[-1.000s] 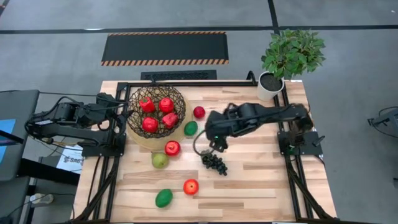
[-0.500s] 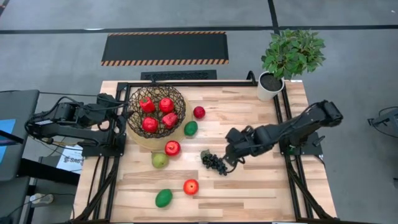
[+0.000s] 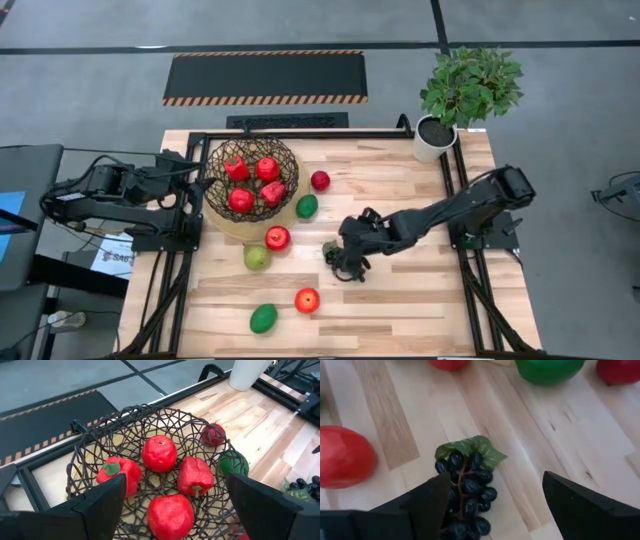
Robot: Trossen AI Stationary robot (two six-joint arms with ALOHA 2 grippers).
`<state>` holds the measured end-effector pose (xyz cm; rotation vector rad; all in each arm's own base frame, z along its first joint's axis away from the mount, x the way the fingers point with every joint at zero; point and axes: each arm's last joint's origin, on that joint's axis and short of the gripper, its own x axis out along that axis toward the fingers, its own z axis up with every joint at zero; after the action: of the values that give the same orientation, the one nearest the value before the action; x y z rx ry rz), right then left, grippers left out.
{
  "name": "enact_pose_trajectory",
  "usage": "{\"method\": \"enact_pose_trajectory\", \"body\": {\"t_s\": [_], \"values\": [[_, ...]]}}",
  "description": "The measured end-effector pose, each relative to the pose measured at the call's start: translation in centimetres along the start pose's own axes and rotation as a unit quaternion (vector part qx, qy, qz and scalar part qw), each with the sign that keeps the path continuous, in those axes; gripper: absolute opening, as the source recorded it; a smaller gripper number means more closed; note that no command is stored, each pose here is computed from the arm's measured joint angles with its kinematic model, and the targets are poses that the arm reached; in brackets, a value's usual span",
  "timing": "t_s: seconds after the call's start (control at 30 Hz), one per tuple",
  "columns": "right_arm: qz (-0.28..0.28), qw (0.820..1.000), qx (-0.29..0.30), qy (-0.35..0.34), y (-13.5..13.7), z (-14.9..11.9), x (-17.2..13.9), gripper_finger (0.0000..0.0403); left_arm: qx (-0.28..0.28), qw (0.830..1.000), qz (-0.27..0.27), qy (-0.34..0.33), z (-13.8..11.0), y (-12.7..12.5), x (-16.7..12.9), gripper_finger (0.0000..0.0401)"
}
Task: Build produce basket
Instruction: Put the black grapes into the black wire basket
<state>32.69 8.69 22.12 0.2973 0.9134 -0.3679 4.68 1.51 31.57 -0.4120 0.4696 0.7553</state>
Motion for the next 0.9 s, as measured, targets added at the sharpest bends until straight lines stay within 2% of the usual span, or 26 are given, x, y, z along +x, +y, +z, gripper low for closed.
{"method": "enact_pose_trajectory", "body": {"t_s": [0.33,0.53,0.73,0.9], "values": [[0.02,0.999,0.003,0.039,-1.2,0.6,1.0,0.034,-0.005,1.0,0.011,-0.01,0.1,0.1,0.0,0.033],[0.021,0.997,-0.059,0.036,-1.6,0.9,1.1,0.0347,-0.01,1.0,0.011,-0.014,0.1,0.0,0.0,0.033],[0.033,0.998,-0.032,0.042,-2.3,1.7,1.4,0.0348,0.007,1.0,0.012,-0.014,0.1,0.0,0.0,0.033],[0.071,0.997,-0.018,0.025,-2.2,3.9,0.5,0.0362,0.017,1.0,0.012,-0.014,0.1,0.0,0.0,0.033]]}}
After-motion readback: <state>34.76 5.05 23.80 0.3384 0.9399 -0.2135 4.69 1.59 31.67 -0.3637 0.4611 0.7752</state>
